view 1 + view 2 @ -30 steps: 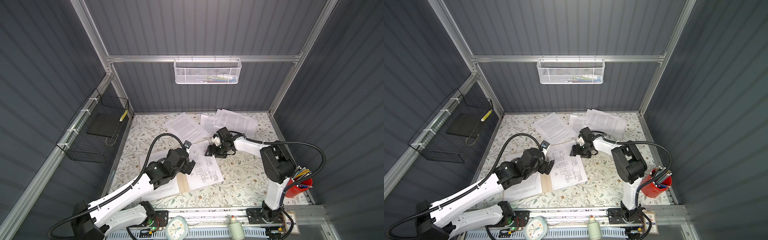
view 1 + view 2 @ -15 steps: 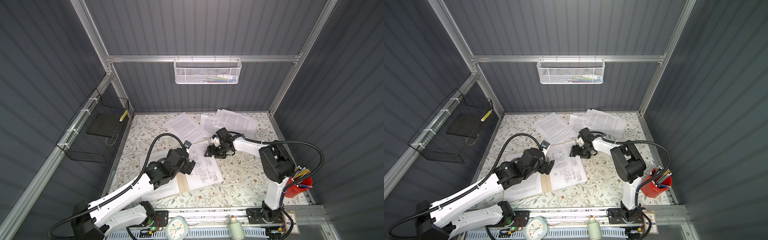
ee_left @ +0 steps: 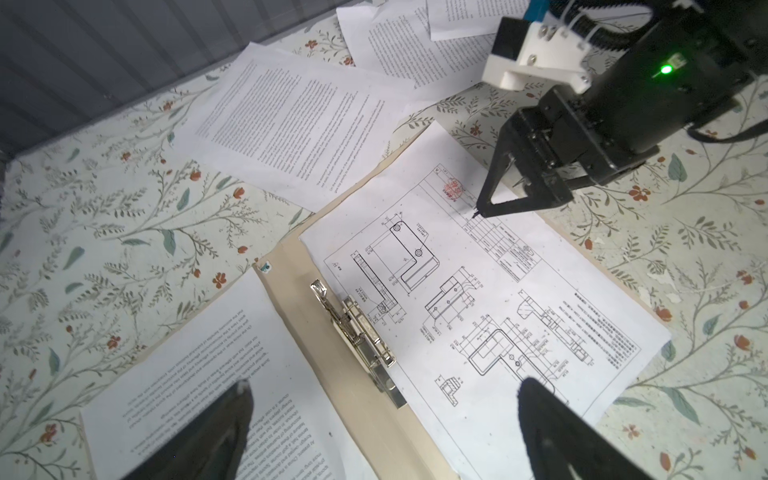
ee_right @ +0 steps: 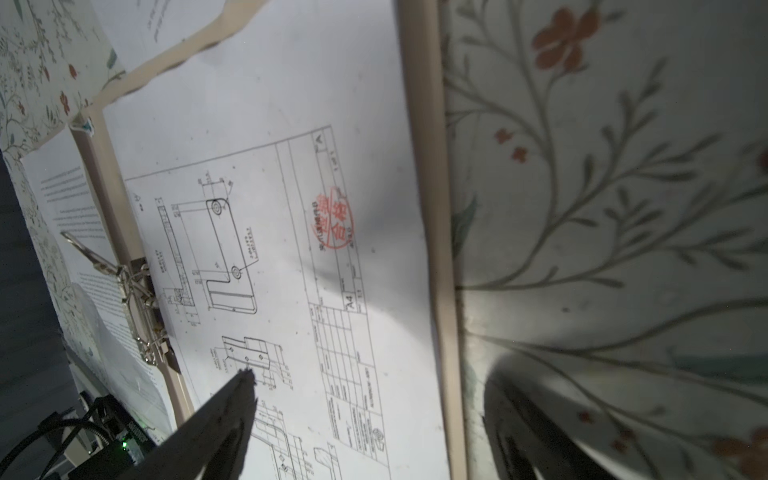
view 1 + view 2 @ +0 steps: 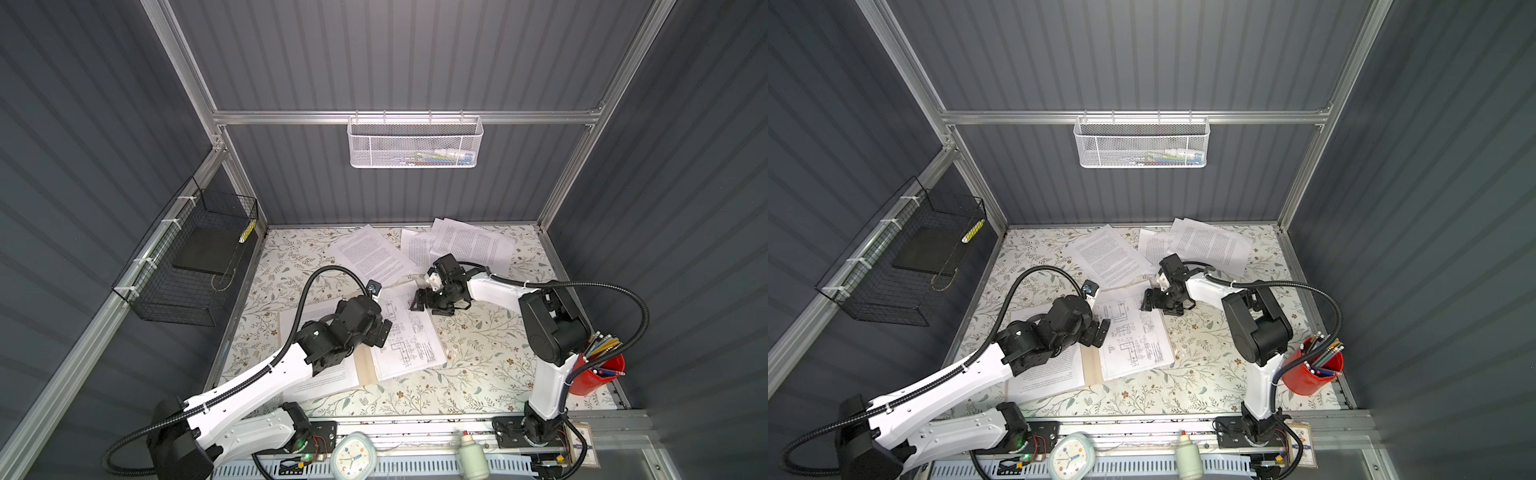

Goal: Put the files into the folder
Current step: 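Move both grippers off the folder toward the loose text sheets farther away, then grasp a printed text sheet edge with right gripper while left gripper presses it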

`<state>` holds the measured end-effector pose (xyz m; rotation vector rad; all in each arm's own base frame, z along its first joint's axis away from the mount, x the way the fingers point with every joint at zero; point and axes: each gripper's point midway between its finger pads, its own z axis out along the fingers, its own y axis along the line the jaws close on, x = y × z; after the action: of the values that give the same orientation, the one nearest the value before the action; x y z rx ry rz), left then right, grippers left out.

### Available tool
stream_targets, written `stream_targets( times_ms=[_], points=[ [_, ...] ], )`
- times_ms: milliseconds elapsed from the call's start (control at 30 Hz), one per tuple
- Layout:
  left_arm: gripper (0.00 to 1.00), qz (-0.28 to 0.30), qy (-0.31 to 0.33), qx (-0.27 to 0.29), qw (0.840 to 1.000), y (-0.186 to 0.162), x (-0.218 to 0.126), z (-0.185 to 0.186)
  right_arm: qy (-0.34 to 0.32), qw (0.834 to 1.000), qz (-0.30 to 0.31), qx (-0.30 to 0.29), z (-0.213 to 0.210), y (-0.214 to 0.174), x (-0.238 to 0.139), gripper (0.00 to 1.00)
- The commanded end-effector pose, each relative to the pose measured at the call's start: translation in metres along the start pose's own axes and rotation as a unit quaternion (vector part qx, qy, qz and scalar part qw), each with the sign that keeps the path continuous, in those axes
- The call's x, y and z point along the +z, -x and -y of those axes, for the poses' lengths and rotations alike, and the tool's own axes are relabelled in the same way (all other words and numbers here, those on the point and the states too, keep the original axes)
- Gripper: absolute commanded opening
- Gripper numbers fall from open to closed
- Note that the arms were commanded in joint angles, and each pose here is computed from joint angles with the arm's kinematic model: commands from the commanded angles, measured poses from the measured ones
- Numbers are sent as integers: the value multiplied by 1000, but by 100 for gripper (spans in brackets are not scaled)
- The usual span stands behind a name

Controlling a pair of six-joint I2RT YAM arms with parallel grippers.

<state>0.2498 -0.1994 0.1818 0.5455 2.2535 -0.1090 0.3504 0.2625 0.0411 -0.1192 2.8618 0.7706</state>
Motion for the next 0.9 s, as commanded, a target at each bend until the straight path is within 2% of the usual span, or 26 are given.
stream_targets(
  times_ms=[0, 133, 300, 433, 633, 867],
  points=[
    [100, -30, 8, -87, 996, 2, 18, -6, 2, 999, 36, -15, -8, 31, -19, 89],
    [100, -60, 16, -169, 984, 9, 58, -24, 17, 998, 44, -27, -15, 64, -23, 90],
    [99, -80, 18, -242, 967, 29, 114, -58, 46, 997, 48, -29, -19, 106, -18, 90],
    [98, -88, 19, -253, 963, 44, 164, -78, 63, 996, 53, -32, -22, 139, -14, 90],
    [96, -94, 36, -253, 962, 64, 227, -110, 83, 994, 71, -15, -18, 168, -1, 90],
    [96, -97, 38, -218, 970, 76, 269, -128, 109, 991, 77, 5, -16, 182, 12, 89]
  ],
)
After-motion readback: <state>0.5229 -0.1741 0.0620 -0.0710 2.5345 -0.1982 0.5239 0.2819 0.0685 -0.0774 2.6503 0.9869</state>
